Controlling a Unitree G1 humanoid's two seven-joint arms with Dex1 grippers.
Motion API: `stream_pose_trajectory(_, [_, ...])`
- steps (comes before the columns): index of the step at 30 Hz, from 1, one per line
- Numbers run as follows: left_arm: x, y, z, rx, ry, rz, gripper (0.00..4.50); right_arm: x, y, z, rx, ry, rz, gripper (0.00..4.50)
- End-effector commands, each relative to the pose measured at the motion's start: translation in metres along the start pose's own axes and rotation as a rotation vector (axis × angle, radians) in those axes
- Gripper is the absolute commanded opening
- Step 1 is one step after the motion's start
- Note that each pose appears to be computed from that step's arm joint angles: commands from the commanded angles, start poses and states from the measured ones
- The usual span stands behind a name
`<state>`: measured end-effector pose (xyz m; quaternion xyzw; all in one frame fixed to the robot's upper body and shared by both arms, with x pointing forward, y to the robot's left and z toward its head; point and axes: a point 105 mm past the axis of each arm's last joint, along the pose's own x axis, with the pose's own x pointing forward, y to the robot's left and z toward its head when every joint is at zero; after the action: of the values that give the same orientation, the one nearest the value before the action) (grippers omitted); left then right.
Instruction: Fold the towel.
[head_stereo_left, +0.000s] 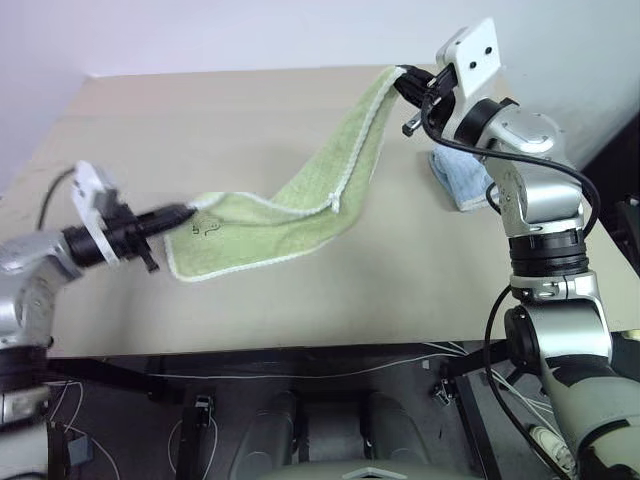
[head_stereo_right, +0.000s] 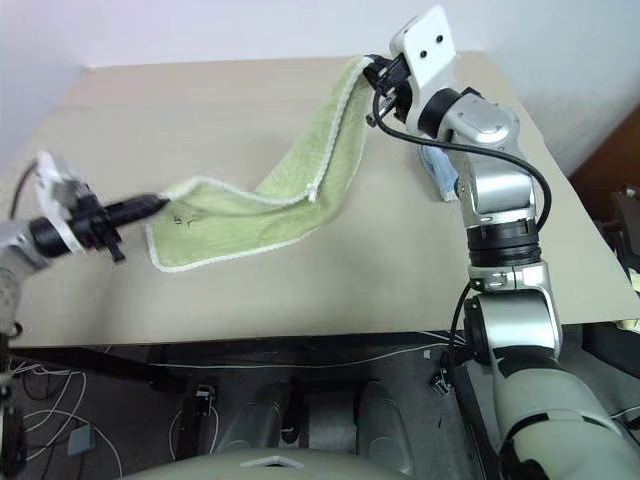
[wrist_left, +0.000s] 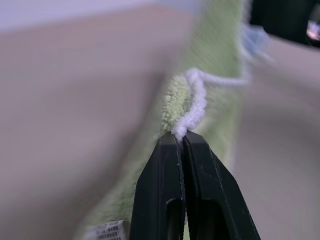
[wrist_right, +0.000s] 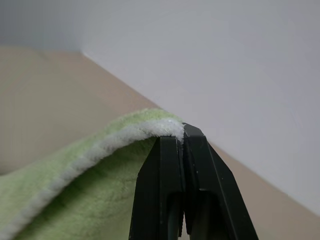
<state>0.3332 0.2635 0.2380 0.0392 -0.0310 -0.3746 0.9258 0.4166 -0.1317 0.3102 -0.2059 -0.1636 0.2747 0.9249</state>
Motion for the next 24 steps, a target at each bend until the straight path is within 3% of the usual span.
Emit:
stream_pose_trajectory(1, [-0.006,0.029,0.034,0.018,-0.107,0.111,0.05,-0.002,-0.024,0.016,-0.046,-0.04,-0.082,0.0])
stream_pose_trajectory(9, [0.027,0.086,0.06,0.062,-0.225,0.371,0.05,0.005,-0.054,0.001,-0.059,0.02,-0.203,0.0])
stream_pose_trajectory(15, [0.026,0.099,0.09,0.139,-0.296,0.448,0.05,0.0,-0.076,0.022,-0.091,-0.024,-0.241,0.0])
stream_pose_trajectory(18, [0.021,0.095,0.083,0.119,-0.275,0.373,0.05,-0.011,-0.068,0.018,-0.111,-0.02,-0.177,0.0])
stream_pose_trajectory(24, [-0.002,0.085,0.038,0.057,-0.146,0.226,0.05,-0.045,-0.032,0.004,-0.087,0.028,-0.005,0.0])
